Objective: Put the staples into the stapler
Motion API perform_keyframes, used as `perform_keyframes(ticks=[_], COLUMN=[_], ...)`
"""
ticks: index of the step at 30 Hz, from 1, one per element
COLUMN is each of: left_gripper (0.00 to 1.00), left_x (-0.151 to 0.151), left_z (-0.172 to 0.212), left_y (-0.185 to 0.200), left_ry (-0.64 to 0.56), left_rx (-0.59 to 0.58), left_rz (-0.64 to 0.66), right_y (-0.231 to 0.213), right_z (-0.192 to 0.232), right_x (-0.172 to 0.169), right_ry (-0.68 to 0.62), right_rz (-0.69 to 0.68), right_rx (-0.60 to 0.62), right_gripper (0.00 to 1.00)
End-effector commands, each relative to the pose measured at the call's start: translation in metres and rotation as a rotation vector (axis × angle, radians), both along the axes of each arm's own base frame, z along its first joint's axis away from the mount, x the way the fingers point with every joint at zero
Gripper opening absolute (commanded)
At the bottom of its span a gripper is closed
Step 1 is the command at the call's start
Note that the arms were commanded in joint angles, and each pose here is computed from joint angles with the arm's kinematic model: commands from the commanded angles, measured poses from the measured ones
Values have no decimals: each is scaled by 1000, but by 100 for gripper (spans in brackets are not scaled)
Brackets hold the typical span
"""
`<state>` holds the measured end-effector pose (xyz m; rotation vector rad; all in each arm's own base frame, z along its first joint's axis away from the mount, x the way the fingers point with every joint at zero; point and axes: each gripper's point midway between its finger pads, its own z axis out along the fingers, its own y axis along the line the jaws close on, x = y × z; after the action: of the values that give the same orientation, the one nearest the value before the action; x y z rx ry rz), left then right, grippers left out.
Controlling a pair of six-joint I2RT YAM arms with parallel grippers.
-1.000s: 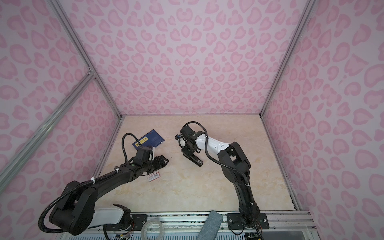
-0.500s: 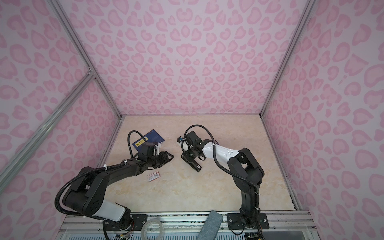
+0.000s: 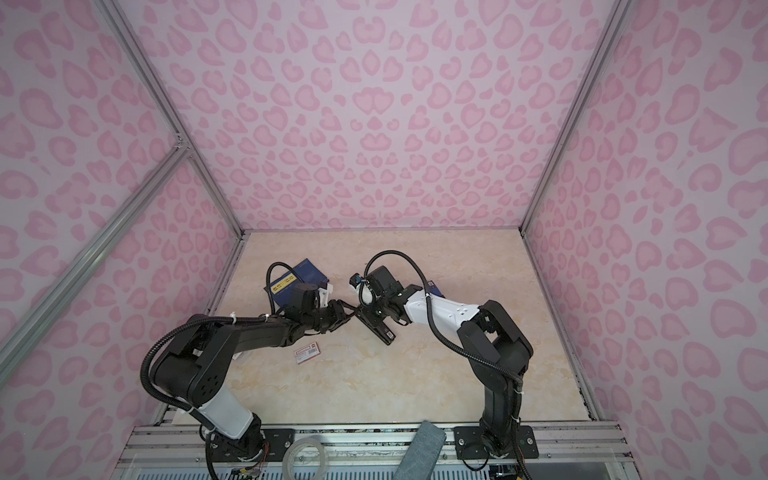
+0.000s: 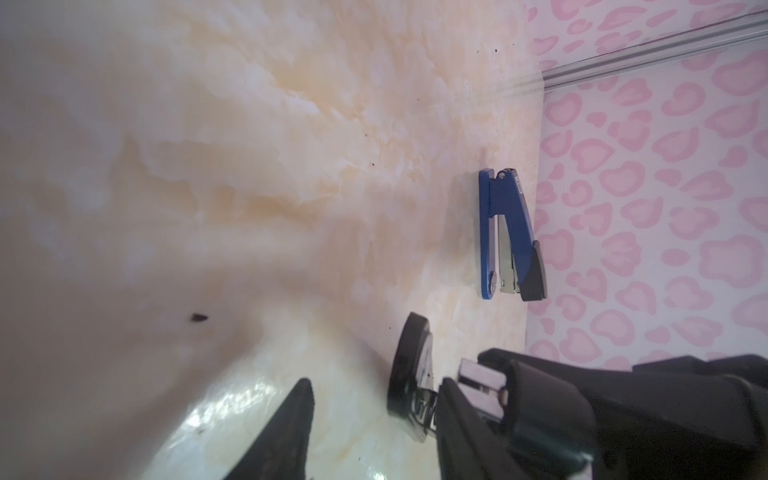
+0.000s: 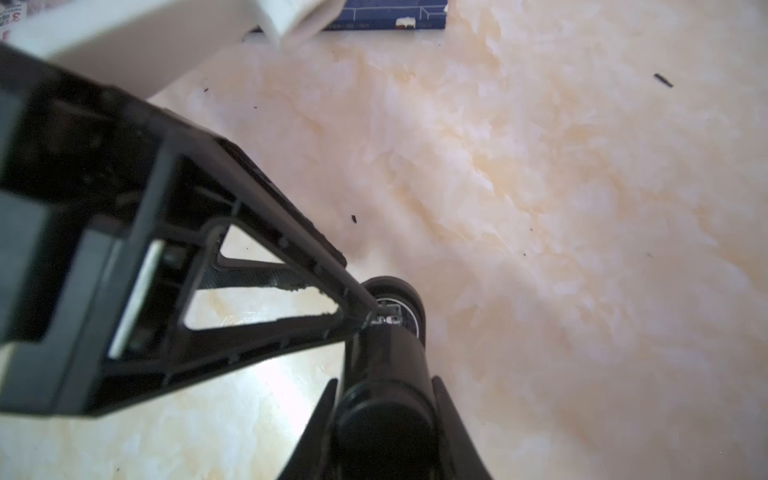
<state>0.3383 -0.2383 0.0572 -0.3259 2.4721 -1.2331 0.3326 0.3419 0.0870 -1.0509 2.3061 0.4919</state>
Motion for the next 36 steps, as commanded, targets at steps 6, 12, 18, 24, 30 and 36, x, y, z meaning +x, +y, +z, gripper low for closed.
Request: perform_keyframes(ticks=[6, 12, 18, 24, 30, 36], left_gripper=[27, 4, 4, 4, 4, 4], left_x=[8, 10, 16, 25, 32, 40], left_z=[13, 10, 1, -7, -15, -15], left_y=[-19, -20, -20, -13, -4, -1], left_ry=[-46, -46, -23, -6, 7, -1], left_rx=[-73, -76, -66, -47, -33, -37], left_rz=[-36, -41, -26, 14, 44, 52], right_y=[7, 4, -8, -22, -35, -45], right_z=[14, 18, 31, 43, 48, 54], right_x=[5, 3, 5, 2, -4, -10], right_ry=[-43, -55, -91, -117, -130, -142], right_rz=[-8, -10, -44, -76, -98, -117], right_rx=[53, 56, 68, 89, 89, 107], right_gripper=[0, 0, 0, 0, 0, 0])
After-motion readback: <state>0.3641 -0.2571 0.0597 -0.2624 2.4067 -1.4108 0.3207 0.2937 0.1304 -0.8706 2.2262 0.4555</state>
